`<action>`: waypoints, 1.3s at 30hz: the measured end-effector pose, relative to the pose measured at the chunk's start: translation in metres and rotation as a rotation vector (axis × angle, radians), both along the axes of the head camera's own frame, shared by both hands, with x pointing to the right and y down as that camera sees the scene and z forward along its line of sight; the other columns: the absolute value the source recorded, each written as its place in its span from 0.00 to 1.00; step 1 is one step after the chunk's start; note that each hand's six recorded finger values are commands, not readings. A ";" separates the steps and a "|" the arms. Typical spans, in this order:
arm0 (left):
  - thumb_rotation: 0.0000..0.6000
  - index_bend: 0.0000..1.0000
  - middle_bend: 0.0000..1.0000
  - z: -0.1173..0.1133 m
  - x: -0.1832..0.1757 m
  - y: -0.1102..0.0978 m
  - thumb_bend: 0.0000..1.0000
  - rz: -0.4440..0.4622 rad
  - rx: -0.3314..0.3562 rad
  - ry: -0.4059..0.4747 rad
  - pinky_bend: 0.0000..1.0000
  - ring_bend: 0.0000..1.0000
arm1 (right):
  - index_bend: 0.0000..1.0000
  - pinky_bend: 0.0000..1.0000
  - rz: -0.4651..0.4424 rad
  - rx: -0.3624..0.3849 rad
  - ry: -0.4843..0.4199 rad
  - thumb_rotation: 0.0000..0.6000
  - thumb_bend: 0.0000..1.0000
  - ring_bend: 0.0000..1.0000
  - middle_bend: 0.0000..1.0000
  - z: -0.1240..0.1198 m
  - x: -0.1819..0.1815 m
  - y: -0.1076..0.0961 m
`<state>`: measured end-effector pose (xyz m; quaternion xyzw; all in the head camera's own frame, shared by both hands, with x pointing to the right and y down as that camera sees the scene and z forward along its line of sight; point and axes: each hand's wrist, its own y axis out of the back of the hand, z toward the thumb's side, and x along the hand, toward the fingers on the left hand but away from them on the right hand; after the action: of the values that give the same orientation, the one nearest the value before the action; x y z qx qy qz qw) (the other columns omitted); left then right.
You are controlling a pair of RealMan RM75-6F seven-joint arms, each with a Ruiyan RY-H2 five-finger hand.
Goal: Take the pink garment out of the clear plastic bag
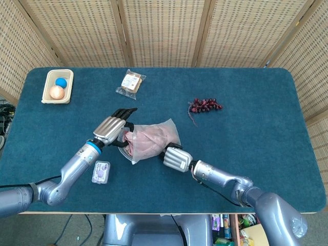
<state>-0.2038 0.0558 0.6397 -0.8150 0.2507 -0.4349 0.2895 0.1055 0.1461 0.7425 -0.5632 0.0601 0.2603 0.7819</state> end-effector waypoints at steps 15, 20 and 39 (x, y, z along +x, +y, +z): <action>1.00 0.71 0.00 -0.001 -0.001 -0.001 0.50 0.000 0.001 0.002 0.00 0.00 | 0.41 0.81 0.001 -0.006 0.002 1.00 0.54 0.64 0.72 0.000 0.002 0.000; 1.00 0.71 0.00 0.000 -0.003 -0.001 0.50 -0.003 0.000 0.000 0.00 0.00 | 0.50 0.83 0.006 -0.011 0.001 1.00 0.54 0.65 0.74 0.000 0.003 0.000; 1.00 0.71 0.00 -0.003 -0.004 -0.002 0.50 -0.005 0.006 0.003 0.00 0.00 | 0.74 0.92 0.012 -0.015 -0.013 1.00 0.80 0.73 0.83 -0.004 0.006 -0.001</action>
<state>-0.2076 0.0533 0.6364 -0.8142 0.2542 -0.4337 0.2904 0.1114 0.1451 0.7383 -0.5711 0.0537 0.2611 0.7764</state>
